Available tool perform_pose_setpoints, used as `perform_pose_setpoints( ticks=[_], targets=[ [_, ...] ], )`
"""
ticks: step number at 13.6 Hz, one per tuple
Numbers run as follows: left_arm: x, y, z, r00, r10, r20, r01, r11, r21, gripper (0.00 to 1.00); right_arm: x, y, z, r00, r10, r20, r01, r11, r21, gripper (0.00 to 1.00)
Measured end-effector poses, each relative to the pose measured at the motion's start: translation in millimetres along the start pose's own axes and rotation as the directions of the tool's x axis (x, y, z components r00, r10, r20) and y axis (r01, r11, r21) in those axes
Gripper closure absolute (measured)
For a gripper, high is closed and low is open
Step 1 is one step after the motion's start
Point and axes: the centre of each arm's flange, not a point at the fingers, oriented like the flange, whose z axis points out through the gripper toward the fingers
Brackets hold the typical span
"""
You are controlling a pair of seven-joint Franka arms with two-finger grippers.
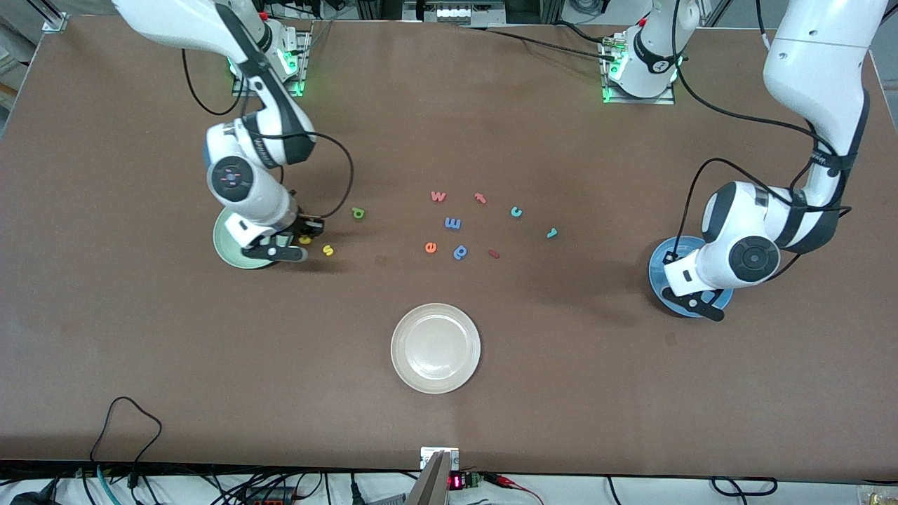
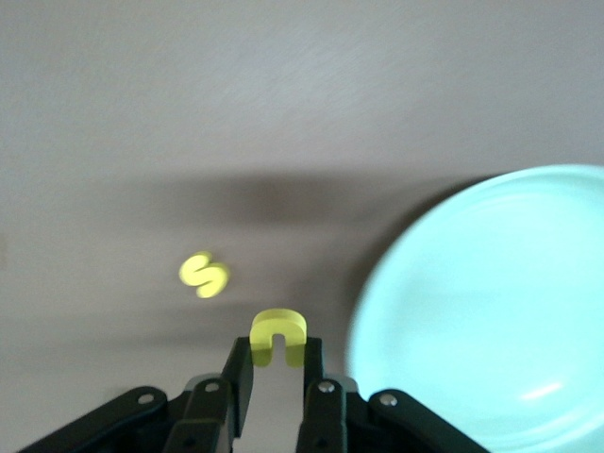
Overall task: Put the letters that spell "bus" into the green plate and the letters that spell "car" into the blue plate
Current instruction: 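Drop the u on the green plate while the left gripper drops d, then grasp the yellow s with the right gripper while the left gripper places r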
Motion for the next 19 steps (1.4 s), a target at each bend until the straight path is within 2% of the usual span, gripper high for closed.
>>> perform_pose_setpoints(
  ticks=[3,4,6,10,12,14,16,17,18,19],
  targets=[
    [-2,7,12,1.0,0.011,-0.003,-0.011,1.0,-0.007,0.69,9,64,-14,0.998,-0.048,0.038,0.048,0.999,-0.001,0.75],
    [-1,9,9,1.0,0.013,-0.005,-0.013,1.0,-0.006,0.63,10,84,-8,0.997,-0.053,0.054,0.053,0.999,0.002,0.75],
    [-1,19,-11,1.0,0.026,0.006,-0.026,1.0,-0.003,0.4,7,112,6,0.994,-0.063,0.084,0.063,0.998,0.007,0.75],
    [-1,70,-70,1.0,-0.011,0.025,0.011,1.0,0.012,0.01,5,117,24,0.991,-0.067,0.116,0.066,0.998,0.009,0.71],
    [7,126,-82,0.997,-0.067,0.026,0.067,0.998,0.003,0.0,5,116,26,0.99,-0.07,0.119,0.069,0.998,0.01,0.56],
    [13,186,-87,0.998,-0.069,0.008,0.069,0.998,-0.011,0.0,7,115,23,0.991,-0.072,0.11,0.071,0.997,0.011,0.31],
    [16,224,-72,0.997,-0.046,-0.061,0.043,0.998,-0.044,0.0,12,110,14,0.993,-0.082,0.086,0.081,0.997,0.013,0.14],
    [15,234,-55,0.994,-0.036,-0.107,0.029,0.997,-0.068,0.07,14,103,7,0.993,-0.093,0.071,0.093,0.996,0.015,0.14],
    [10,244,-34,0.989,-0.029,-0.148,0.014,0.995,-0.095,0.07,17,92,-1,0.992,-0.113,0.052,0.112,0.994,0.016,0.19],
    [3,252,-13,0.985,-0.022,-0.17,0.002,0.993,-0.119,0.15,19,77,-9,0.99,-0.137,0.032,0.136,0.991,0.015,0.2]
  ],
)
